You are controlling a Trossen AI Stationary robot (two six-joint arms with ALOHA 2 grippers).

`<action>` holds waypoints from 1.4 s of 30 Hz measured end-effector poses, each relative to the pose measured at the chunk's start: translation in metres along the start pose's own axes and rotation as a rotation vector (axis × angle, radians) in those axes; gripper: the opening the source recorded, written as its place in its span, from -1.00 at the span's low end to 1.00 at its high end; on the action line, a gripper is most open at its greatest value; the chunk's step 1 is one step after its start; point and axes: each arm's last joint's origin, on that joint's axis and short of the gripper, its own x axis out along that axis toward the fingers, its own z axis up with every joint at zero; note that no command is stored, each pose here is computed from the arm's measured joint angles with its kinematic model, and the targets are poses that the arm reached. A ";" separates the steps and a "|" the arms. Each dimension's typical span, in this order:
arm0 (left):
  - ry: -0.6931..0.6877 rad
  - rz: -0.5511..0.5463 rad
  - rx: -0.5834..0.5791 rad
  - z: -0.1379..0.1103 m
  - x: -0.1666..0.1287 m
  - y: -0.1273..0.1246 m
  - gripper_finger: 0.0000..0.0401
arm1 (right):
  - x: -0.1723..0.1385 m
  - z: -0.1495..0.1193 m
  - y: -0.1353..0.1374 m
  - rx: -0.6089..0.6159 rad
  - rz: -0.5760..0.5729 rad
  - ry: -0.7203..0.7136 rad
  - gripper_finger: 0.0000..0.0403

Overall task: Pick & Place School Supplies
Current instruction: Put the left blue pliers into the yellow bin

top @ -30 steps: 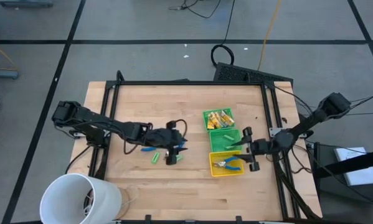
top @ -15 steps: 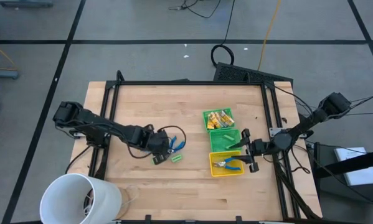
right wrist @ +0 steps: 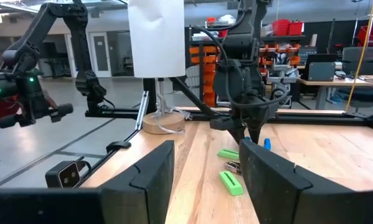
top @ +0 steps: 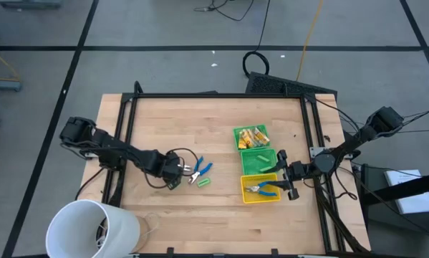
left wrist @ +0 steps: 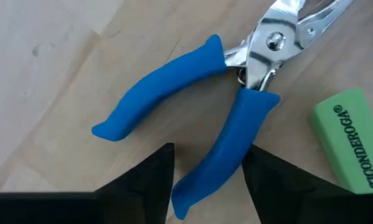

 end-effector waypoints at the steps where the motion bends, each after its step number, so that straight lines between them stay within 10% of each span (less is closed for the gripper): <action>1: 0.004 -0.006 0.000 -0.001 0.001 0.001 -0.01 | 0.000 0.000 0.000 0.000 0.000 0.000 -0.15; 11: -0.030 -0.060 0.157 0.000 0.006 -0.002 0.04 | 0.000 -0.001 0.000 -0.006 -0.001 0.008 -0.15; 26: -0.087 -0.046 0.172 0.007 0.004 0.000 -0.77 | 0.000 -0.002 0.000 -0.007 -0.003 0.015 -0.15; 36: -0.404 0.005 0.338 0.034 -0.042 -0.018 -0.77 | 0.000 -0.001 0.000 -0.003 -0.004 0.005 -0.15; 42: -0.748 -0.165 0.519 0.060 -0.076 -0.049 -0.77 | 0.000 -0.001 0.000 -0.009 -0.010 0.005 -0.15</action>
